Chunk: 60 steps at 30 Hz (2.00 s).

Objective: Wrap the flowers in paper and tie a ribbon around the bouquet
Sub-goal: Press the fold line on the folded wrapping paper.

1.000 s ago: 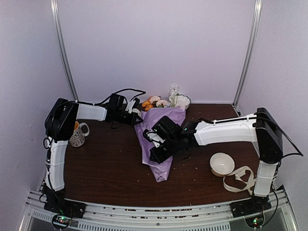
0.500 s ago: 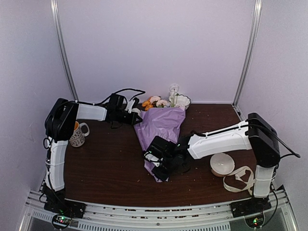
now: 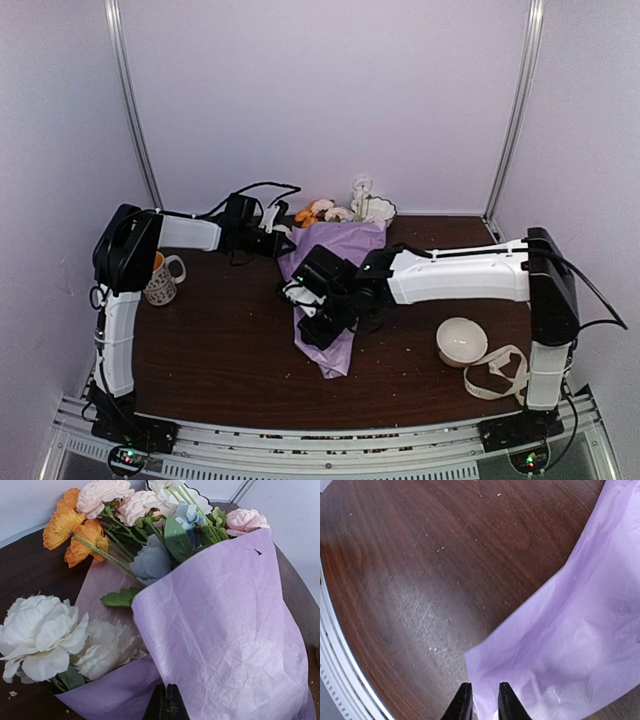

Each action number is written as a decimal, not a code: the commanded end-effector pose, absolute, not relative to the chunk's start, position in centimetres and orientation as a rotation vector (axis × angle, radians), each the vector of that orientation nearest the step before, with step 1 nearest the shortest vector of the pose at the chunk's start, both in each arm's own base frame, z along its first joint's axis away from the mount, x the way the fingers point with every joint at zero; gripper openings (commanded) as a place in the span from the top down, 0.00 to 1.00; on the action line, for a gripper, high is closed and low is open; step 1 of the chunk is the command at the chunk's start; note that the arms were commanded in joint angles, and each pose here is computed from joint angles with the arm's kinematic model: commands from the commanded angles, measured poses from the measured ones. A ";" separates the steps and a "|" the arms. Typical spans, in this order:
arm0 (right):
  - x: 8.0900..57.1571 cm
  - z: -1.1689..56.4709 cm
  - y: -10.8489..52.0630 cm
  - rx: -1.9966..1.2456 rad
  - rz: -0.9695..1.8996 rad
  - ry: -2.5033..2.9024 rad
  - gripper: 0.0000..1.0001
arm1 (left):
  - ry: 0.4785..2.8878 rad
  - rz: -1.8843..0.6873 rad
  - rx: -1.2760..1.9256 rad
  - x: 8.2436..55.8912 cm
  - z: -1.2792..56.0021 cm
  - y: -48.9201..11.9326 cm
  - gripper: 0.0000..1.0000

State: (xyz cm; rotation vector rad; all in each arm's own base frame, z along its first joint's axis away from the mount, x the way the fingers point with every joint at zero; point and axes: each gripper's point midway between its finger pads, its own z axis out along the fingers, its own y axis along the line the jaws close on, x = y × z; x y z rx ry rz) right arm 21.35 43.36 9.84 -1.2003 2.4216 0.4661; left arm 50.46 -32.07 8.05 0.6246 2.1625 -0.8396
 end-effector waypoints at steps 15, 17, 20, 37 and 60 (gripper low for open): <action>20.4 1.4 43.8 -1.447 0.071 2.635 0.74 | 2.111 -0.930 0.634 50.8 8.1 -31.7 1.00; 20.3 1.5 43.8 -1.448 0.073 2.638 0.74 | 2.115 -0.950 0.627 50.5 7.9 -31.7 1.00; 19.9 2.9 44.2 -1.449 0.138 2.617 0.76 | 2.112 -0.942 0.594 50.6 7.9 -31.4 1.00; 22.2 8.5 36.4 -0.324 0.960 2.710 0.23 | 2.095 -0.961 0.601 50.6 8.0 -31.6 1.00; 18.2 3.1 37.5 -0.319 1.245 2.852 0.91 | 2.098 -0.961 0.475 51.4 7.9 -30.1 1.00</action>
